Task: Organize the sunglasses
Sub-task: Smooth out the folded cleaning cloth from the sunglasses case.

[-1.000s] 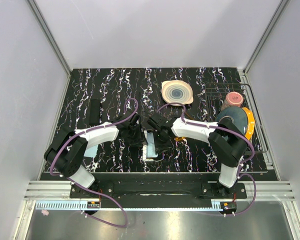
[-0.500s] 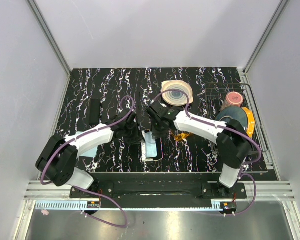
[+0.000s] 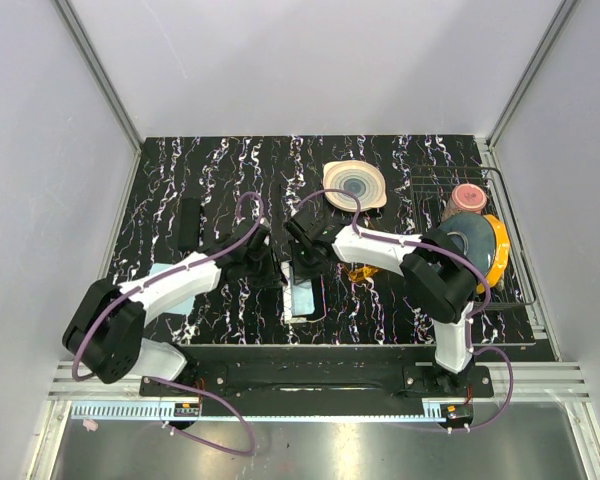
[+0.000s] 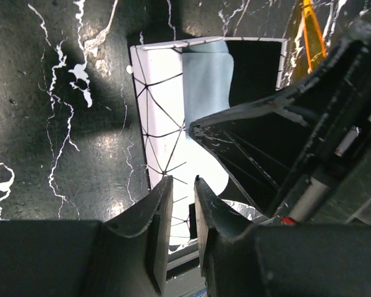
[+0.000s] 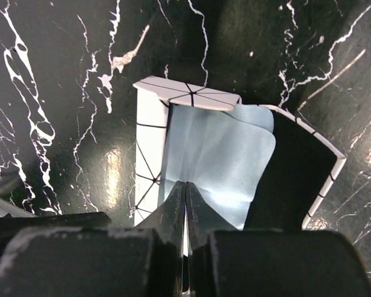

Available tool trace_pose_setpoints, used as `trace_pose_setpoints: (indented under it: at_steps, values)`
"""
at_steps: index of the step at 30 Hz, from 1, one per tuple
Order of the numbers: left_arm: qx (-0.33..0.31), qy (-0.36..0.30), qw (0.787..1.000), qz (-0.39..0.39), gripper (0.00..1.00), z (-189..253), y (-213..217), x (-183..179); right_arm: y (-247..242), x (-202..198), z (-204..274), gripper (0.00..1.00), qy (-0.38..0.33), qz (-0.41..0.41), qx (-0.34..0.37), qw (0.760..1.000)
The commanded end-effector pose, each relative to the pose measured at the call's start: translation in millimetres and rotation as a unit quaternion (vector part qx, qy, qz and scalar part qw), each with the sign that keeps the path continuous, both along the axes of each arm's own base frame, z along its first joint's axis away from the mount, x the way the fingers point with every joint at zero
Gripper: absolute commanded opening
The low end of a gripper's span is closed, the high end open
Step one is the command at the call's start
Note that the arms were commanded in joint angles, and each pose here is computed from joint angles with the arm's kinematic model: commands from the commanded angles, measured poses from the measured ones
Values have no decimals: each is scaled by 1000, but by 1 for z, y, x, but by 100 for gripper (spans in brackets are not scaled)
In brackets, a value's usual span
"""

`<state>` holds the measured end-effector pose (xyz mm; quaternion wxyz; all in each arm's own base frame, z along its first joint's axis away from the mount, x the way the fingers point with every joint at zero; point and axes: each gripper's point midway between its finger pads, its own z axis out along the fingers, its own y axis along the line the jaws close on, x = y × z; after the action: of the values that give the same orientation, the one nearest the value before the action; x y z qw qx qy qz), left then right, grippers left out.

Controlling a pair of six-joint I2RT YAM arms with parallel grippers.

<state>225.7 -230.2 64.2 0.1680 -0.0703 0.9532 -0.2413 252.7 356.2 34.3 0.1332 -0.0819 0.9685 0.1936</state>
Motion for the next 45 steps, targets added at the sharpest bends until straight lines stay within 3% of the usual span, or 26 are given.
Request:
trace_pose_setpoints:
  at_steps: [1,10,20,33,43,45]
  values:
    - [-42,-56,998,-3,24,22,-10,10,7,21,6,4,-36,-12,20,999]
    - [-71,-140,987,-21,22,37,-28,4,-8,25,-14,3,-41,-27,-13,999]
    - [-17,-214,976,-34,20,14,-40,-9,-23,52,-26,0,-104,-57,-42,992]
    - [97,-199,971,-92,13,-32,-61,-19,-15,65,-22,1,-122,-55,-33,990]
    - [116,-187,971,-92,14,-39,-55,-29,-11,70,-13,3,-128,-48,-21,990]
    - [112,-197,971,-80,20,-29,-49,-28,-9,72,-5,5,-132,-48,-13,990]
